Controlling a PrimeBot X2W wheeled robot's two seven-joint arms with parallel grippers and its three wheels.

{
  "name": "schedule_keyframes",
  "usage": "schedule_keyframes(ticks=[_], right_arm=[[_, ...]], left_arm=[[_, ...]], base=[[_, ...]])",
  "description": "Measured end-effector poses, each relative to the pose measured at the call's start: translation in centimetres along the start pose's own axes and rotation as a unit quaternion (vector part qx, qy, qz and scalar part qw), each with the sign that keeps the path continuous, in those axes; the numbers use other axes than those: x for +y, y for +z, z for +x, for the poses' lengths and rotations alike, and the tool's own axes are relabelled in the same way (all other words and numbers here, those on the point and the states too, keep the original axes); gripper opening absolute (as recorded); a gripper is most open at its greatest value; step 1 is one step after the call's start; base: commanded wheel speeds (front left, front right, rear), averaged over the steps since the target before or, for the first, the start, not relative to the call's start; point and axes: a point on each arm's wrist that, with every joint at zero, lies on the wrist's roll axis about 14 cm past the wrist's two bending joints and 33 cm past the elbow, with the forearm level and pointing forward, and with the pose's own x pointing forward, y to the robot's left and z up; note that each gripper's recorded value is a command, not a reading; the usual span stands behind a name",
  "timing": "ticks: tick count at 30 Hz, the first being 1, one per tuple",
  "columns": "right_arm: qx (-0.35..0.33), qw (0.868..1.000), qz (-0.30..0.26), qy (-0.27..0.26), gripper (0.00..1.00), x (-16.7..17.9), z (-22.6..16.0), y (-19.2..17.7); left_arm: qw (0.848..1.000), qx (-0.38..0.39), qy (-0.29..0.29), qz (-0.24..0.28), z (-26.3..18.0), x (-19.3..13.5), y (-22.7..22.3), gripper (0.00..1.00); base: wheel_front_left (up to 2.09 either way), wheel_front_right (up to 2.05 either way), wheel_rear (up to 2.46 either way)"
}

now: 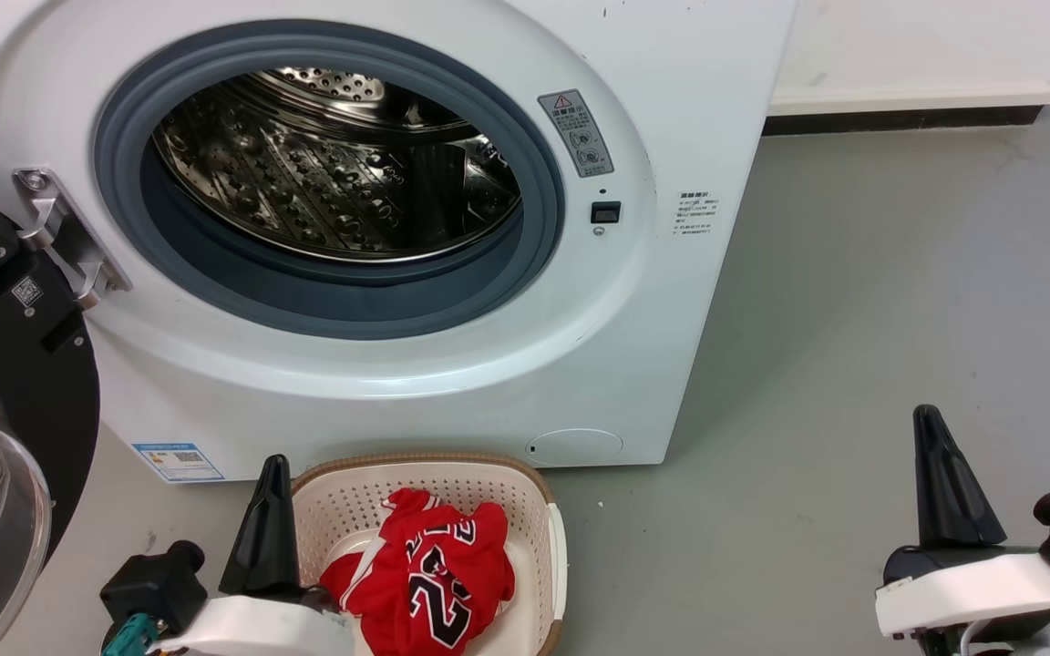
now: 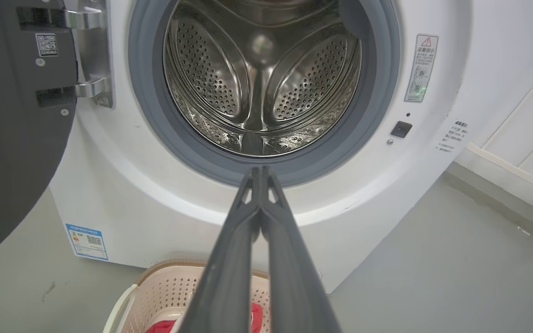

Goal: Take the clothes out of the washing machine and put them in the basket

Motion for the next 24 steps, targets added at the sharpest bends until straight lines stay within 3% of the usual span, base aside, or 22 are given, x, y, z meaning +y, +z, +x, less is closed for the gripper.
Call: schedule_keyframes(ticks=[11,24], right_arm=[[0.011,0.994,0.102,-0.020,0.00,-0.6,0.1,-0.5],[0.018,0.977,0.208,-0.036,0.00,-1.1,0.4,-0.8]], left_arm=[[0.995,0.015,0.013,-0.098,0.3,0.6,-0.5,0.00],[0.980,0.028,0.028,-0.195,0.6,1.4,-0.8,0.00]], base=[[0.00,0.00,0.00],[0.00,0.00,0.00]])
